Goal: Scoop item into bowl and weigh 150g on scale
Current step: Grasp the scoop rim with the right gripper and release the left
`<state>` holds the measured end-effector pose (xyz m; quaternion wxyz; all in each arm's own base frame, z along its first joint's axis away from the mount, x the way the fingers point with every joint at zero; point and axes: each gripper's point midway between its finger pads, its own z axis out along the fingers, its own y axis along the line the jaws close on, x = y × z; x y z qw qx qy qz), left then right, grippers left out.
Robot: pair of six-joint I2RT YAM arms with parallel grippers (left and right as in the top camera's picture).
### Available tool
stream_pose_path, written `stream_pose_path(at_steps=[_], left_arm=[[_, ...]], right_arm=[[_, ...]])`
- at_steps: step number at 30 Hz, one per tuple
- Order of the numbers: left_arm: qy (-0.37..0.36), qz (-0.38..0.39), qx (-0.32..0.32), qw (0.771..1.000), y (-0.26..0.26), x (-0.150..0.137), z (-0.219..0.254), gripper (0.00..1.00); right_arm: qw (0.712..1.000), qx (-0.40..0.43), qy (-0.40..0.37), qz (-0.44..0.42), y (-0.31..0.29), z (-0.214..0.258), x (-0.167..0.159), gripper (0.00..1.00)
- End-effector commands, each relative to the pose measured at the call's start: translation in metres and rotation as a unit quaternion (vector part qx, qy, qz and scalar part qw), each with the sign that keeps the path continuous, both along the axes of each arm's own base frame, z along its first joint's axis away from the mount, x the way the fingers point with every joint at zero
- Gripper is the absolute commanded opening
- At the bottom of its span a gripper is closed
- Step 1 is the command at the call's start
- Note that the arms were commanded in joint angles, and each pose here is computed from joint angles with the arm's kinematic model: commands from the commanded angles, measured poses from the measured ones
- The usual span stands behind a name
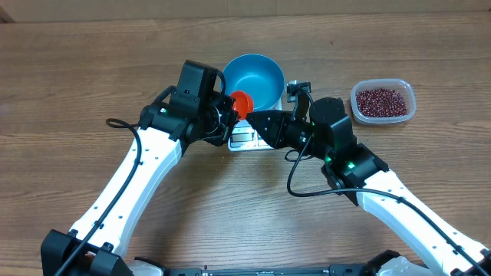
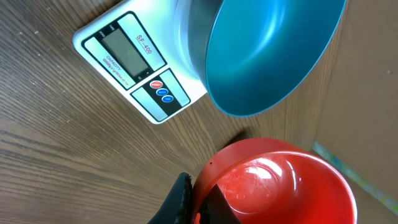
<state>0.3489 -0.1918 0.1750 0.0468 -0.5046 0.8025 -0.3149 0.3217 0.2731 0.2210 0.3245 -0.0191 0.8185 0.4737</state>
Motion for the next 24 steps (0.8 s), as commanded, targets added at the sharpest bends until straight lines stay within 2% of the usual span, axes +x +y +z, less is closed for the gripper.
stream_pose_path(at_steps=[1, 5, 10, 11, 16, 20, 24], left_arm=[[0.003, -0.011, -0.013, 1.000, -0.010, -0.003, 0.002, 0.04], [0.004, -0.012, -0.013, 1.000, -0.011, -0.003, 0.002, 0.04], [0.004, -0.012, -0.012, 1.000, -0.011, -0.004, 0.002, 0.07], [0.007, -0.012, -0.011, 1.000, -0.010, -0.005, 0.001, 0.12], [0.010, -0.017, -0.002, 1.000, -0.007, -0.007, -0.001, 0.52], [-0.011, -0.040, 0.020, 0.999, 0.000, -0.003, -0.002, 0.65], [-0.041, -0.060, 0.060, 0.996, 0.014, 0.005, -0.004, 0.71]], right_arm=[[1.000, 0.006, -0.013, -0.002, 0.003, 0.012, 0.003, 0.14], [1.000, 0.006, -0.013, -0.002, 0.003, 0.012, 0.003, 0.05], [1.000, 0.005, -0.014, -0.006, 0.002, 0.011, 0.005, 0.04], [1.000, 0.004, -0.014, -0.008, 0.002, 0.011, 0.005, 0.04], [1.000, -0.004, -0.011, -0.023, -0.002, 0.008, 0.009, 0.04], [0.999, -0.017, 0.002, -0.042, -0.013, 0.000, 0.014, 0.04], [0.998, -0.025, 0.015, -0.062, -0.029, -0.007, 0.022, 0.04]])
